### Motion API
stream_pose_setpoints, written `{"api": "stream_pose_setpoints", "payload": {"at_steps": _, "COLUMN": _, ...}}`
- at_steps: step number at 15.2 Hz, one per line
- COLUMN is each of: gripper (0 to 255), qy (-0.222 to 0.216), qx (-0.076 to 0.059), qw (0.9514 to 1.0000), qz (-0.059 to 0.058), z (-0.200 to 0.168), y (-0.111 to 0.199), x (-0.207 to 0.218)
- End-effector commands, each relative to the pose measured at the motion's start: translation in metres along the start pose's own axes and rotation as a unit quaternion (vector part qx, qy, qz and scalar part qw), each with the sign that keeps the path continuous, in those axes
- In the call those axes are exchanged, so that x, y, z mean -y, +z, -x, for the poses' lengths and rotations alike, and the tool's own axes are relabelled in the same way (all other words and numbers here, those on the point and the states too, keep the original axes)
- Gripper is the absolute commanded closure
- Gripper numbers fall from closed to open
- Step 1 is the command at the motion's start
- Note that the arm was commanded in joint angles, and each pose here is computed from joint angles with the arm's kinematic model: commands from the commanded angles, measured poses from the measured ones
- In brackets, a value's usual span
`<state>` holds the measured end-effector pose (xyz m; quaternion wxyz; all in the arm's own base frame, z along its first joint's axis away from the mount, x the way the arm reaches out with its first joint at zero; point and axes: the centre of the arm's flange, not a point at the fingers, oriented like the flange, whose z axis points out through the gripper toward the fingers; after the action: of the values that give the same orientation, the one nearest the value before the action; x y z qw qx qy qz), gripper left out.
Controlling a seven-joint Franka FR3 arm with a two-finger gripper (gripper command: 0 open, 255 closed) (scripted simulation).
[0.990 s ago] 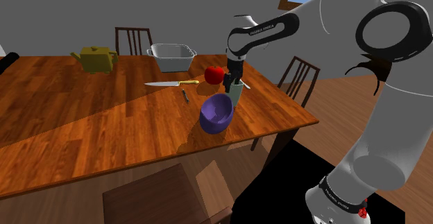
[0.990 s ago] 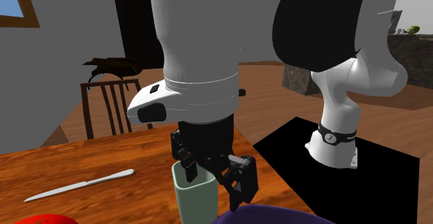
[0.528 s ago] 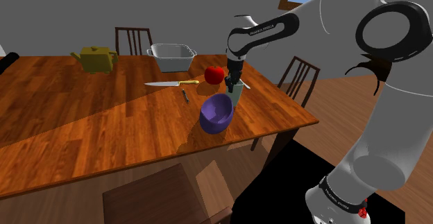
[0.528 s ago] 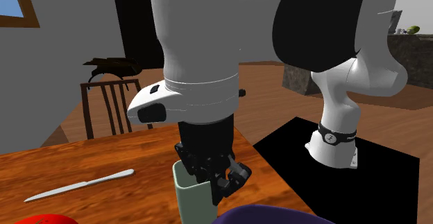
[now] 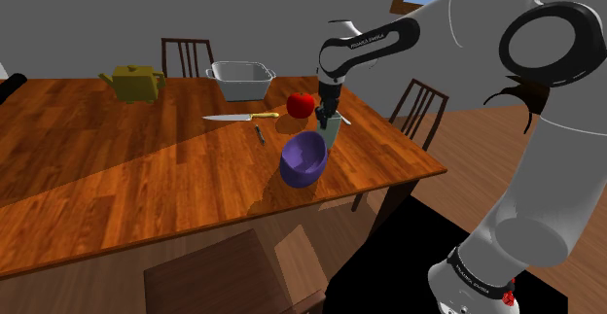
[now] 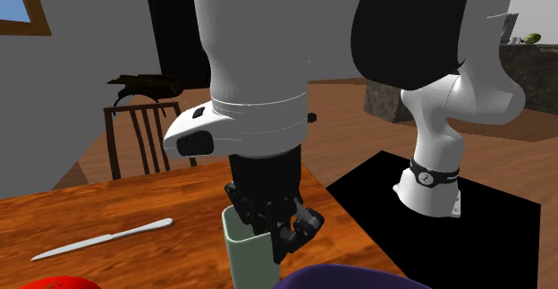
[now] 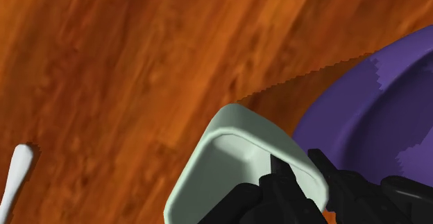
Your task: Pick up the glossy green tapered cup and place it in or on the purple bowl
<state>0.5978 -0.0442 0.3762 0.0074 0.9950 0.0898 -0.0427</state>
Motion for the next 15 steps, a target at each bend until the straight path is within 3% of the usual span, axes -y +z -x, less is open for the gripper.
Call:
{"api": "stream_pose_setpoints", "payload": {"at_steps": 1, "gripper": 255, "qy": 0.0, "qx": 0.0, "qw": 1.0, "qz": 0.0, "z": 0.001, "y": -0.008, "x": 0.0}}
{"api": "stream_pose_setpoints", "payload": {"at_steps": 15, "gripper": 255, "qy": 0.0, "qx": 0.0, "qw": 1.0, "qz": 0.0, "z": 0.007, "y": -0.082, "x": 0.0}}
